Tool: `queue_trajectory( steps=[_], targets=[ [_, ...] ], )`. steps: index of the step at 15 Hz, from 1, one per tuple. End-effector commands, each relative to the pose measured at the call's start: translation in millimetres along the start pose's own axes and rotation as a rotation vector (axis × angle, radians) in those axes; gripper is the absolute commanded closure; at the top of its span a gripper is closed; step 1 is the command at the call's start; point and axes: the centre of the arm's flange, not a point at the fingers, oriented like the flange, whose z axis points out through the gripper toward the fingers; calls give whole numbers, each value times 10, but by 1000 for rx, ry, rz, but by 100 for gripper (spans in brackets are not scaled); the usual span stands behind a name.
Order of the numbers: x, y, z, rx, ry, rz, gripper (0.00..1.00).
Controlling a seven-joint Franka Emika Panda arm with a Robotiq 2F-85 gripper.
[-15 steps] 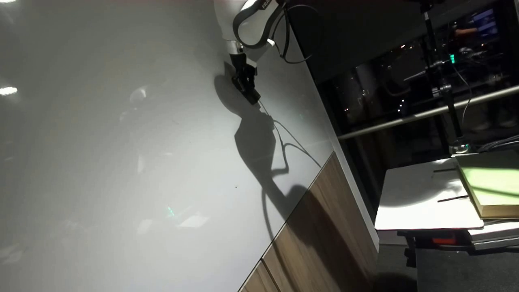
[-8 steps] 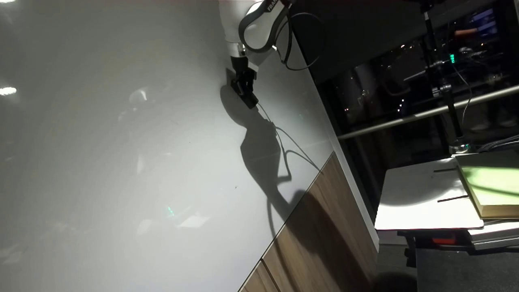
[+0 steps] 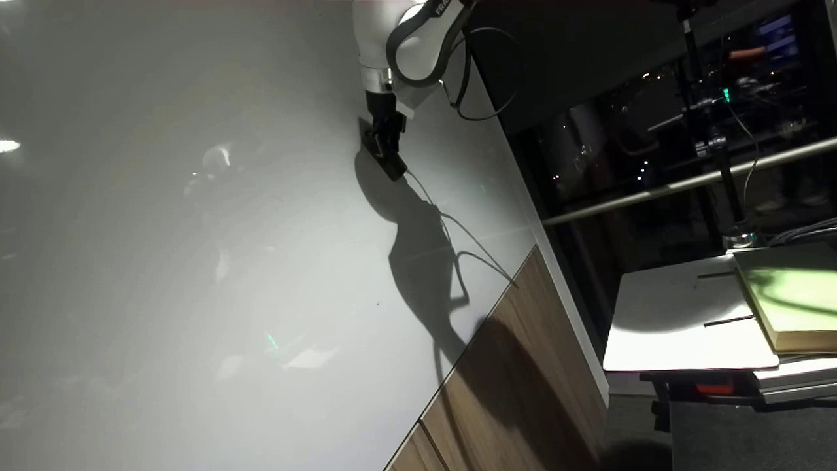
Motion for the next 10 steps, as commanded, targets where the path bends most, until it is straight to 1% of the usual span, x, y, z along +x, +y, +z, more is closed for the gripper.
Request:
queue_trajectory(
  steps=[1, 3, 5, 7, 10],
  targets=[
    [75, -850, -473, 74, 74, -55, 72],
    [28, -1306, -722, 125, 100, -95, 72],
    [-52, -1654, -902, 172, 116, -128, 72],
    [-167, -1804, -1035, 202, 101, -160, 72],
    [-643, -1827, -1224, 213, 49, -218, 72]
  ],
)
